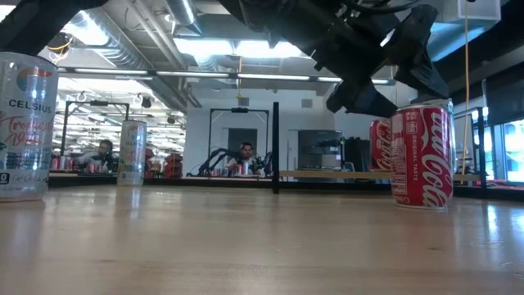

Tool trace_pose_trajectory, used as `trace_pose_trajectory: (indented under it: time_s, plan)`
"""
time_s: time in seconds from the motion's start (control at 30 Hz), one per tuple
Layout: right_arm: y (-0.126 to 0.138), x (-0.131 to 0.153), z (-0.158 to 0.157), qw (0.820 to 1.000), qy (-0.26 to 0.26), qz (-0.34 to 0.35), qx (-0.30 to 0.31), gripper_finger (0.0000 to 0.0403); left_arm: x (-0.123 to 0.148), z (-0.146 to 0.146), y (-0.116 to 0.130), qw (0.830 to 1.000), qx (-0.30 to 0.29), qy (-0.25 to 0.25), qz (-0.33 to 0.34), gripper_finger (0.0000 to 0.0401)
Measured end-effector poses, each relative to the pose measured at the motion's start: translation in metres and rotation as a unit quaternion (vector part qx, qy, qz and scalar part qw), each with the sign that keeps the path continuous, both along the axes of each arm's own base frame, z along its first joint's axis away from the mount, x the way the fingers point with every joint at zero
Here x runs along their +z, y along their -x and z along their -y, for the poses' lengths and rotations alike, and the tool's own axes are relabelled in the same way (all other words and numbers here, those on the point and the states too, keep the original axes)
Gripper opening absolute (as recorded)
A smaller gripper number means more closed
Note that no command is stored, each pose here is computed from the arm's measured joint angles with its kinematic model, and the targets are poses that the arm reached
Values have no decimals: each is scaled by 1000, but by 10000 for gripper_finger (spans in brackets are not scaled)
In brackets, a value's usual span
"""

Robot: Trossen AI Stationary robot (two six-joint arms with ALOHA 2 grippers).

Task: Place canned beverage on shelf
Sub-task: Put the red soda can on the shelf aligned with the other red soda can

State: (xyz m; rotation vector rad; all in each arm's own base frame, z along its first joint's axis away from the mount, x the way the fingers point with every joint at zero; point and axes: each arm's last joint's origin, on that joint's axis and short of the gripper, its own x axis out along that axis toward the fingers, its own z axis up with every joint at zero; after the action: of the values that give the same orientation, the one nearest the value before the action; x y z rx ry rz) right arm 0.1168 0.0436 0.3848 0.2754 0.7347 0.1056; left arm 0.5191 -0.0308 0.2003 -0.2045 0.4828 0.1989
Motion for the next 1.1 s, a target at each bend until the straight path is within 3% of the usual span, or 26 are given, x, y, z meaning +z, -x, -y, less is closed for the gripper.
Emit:
trace_pose_trajectory:
  time_s: [0.33,0.47,0.63,0.9,1.1]
  plan:
    - [-1,-4,-1,1000,4,-5,1,289,4,-1,2,1000,10,-6,-1,341]
    - [-2,-8,-1,1000,2,-15,3,289,20,1,3,999,-9,28,17,341]
    - [-4,-6,-3,1000,-14,-2,13,289,20,2,4,999,-31,36,5,342]
    - [-4,-6,-3,1000,-15,0,14,289,16,-6,6,999,-10,30,-23,394]
    - [-4,-6,-3,1000,-12,-3,13,289,21,5,4,999,-9,51,8,391]
